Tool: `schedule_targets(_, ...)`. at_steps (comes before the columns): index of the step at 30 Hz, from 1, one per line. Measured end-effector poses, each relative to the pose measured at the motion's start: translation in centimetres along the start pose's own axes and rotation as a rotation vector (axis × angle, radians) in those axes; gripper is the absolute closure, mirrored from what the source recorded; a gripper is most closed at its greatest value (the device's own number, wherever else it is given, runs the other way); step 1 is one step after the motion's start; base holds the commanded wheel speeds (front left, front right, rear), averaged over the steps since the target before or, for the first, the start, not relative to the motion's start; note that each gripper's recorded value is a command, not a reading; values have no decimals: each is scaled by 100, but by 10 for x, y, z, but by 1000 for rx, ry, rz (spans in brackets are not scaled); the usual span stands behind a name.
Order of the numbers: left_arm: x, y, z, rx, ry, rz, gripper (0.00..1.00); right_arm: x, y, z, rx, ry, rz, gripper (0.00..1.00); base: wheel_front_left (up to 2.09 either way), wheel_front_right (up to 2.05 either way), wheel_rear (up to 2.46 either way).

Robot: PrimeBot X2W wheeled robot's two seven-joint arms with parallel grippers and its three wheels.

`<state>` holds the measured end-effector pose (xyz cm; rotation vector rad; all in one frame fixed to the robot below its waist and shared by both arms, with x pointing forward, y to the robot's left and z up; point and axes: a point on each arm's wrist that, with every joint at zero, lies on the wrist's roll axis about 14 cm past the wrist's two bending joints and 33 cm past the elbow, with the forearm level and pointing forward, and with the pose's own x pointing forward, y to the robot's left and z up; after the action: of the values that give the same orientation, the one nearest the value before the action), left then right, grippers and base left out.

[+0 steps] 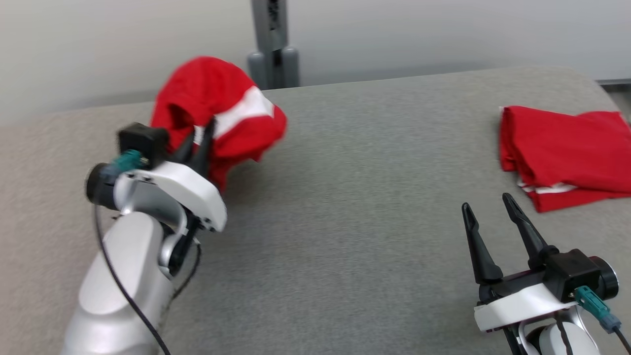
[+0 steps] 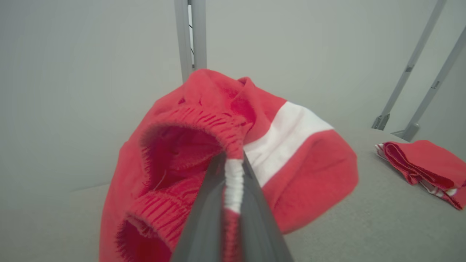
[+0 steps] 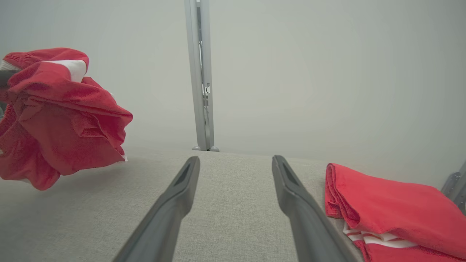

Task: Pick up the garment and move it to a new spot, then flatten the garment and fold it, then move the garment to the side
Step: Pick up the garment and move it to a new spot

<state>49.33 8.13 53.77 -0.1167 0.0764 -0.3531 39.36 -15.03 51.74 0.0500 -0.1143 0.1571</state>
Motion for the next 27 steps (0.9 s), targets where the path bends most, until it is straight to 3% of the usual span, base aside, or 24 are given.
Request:
schedule_targets(9, 12, -105, -21, 150, 33, -304, 100, -32, -45, 9, -15, -11, -151, 0, 0, 0, 0)
schedule_targets(12, 13, -127, -32, 214, 41, -376, 100, -39, -53, 9, -12, -6, -181, 0, 0, 0, 0)
schedule_targets(19, 10, -153, -72, 314, 100, -484, 100, -46, -65, 5, -8, 9, -224, 0, 0, 0, 0)
schedule_targets(22, 3, -154, -107, 427, 151, -536, 100, -46, -69, 1, -10, 24, -236, 0, 0, 0, 0)
schedule_targets(27, 0, -149, -127, 426, 185, -514, 100, -45, -71, 1, -12, 26, -240, 0, 0, 0, 0)
